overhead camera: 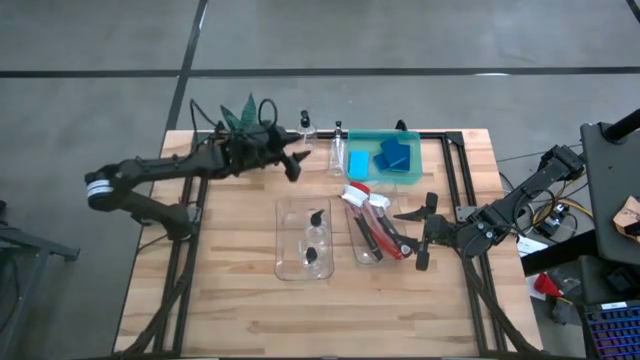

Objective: Pick & Place Kitchen Sink Supplies
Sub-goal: Put the transparent soap dispenser into the left transparent bin

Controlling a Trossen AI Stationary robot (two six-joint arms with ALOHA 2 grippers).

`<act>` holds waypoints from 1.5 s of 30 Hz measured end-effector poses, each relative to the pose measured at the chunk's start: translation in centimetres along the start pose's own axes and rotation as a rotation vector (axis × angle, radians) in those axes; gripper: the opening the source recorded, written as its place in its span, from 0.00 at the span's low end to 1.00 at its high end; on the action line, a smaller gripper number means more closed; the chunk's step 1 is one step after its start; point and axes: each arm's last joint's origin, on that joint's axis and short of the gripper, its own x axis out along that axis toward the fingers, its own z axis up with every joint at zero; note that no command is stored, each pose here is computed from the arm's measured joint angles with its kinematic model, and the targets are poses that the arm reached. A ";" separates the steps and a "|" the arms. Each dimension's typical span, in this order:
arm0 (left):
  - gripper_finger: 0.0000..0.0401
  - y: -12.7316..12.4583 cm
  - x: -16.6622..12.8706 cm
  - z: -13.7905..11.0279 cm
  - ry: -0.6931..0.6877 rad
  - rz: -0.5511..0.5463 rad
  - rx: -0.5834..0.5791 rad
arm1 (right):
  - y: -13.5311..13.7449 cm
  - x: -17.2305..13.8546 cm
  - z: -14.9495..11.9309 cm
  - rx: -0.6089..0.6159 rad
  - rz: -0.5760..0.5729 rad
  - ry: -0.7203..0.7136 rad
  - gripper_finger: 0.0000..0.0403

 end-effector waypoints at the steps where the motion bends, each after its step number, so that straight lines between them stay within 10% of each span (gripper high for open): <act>1: 0.66 0.5 0.3 -0.1 0.007 0.018 -0.003 | 0.0 0.0 0.0 0.000 0.000 0.000 0.55; 11: 0.66 4.8 3.7 -2.1 0.090 0.093 0.002 | 0.0 0.0 0.0 -0.006 0.000 0.001 0.55; 45: 0.66 7.3 10.2 -4.2 0.091 0.239 0.115 | 0.0 0.0 0.0 -0.034 -0.001 0.003 0.55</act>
